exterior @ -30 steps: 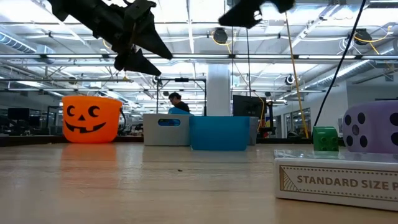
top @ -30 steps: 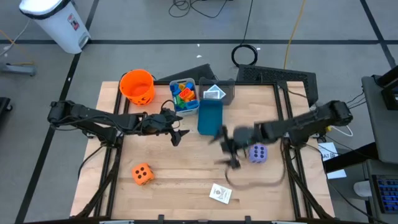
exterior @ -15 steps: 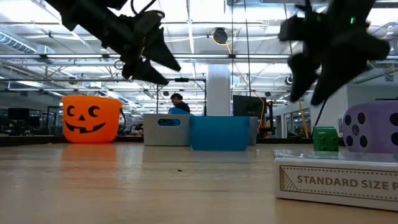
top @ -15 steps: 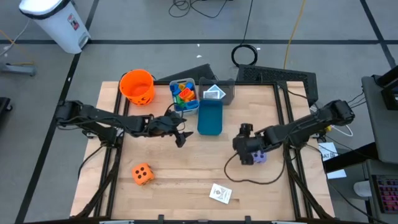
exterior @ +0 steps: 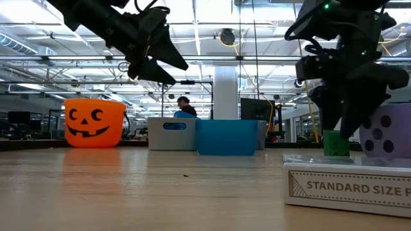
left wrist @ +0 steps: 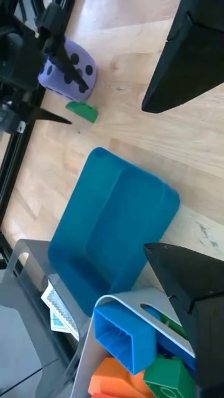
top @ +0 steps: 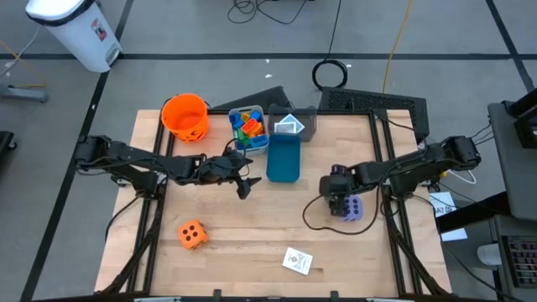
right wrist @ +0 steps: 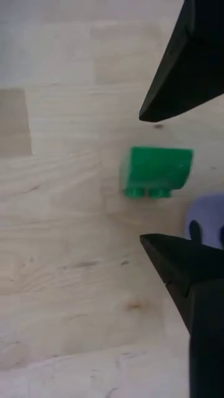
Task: Pick & Place Toys
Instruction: Put the small green gamepiece into the white bin
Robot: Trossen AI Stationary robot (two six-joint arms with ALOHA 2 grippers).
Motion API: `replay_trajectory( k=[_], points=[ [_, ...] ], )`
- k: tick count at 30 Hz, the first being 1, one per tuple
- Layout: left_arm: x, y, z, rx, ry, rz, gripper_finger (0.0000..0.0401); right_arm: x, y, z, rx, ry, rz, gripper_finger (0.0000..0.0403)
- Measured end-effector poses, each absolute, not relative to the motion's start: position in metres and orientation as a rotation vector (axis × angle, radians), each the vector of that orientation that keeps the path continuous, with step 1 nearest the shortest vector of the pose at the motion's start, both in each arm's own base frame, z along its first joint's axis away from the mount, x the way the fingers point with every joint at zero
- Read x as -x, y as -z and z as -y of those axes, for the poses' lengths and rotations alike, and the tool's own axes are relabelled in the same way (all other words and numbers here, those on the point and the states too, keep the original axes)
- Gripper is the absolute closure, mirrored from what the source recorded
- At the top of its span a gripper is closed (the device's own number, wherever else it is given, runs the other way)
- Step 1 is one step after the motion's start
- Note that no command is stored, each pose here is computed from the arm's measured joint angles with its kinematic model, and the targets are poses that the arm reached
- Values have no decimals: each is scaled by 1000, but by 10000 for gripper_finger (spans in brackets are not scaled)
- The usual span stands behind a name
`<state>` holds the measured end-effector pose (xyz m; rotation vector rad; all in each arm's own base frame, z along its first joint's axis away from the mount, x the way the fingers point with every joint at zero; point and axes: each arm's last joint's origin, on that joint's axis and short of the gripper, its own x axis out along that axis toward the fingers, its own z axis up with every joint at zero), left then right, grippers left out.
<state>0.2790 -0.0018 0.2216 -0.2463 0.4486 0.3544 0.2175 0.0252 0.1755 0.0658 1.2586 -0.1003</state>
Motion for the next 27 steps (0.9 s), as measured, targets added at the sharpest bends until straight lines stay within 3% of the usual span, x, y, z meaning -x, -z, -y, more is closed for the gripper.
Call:
replay_trajectory(
  k=[8, 20, 24, 27],
  points=[
    [-279, -221, 2, 250, -356, -451, 36, -215, -165, -25, -67, 96, -1239, 172],
    [-279, -221, 2, 277, -362, -446, 36, -215, -170, -25, -42, 70, -1200, 317],
    [-281, -224, 2, 313, -345, -407, 36, -219, -192, -25, -48, 55, -1078, 355],
    [-284, -228, 5, 305, -260, -378, 36, -224, -213, -26, -35, 21, -880, 358]
  ],
)
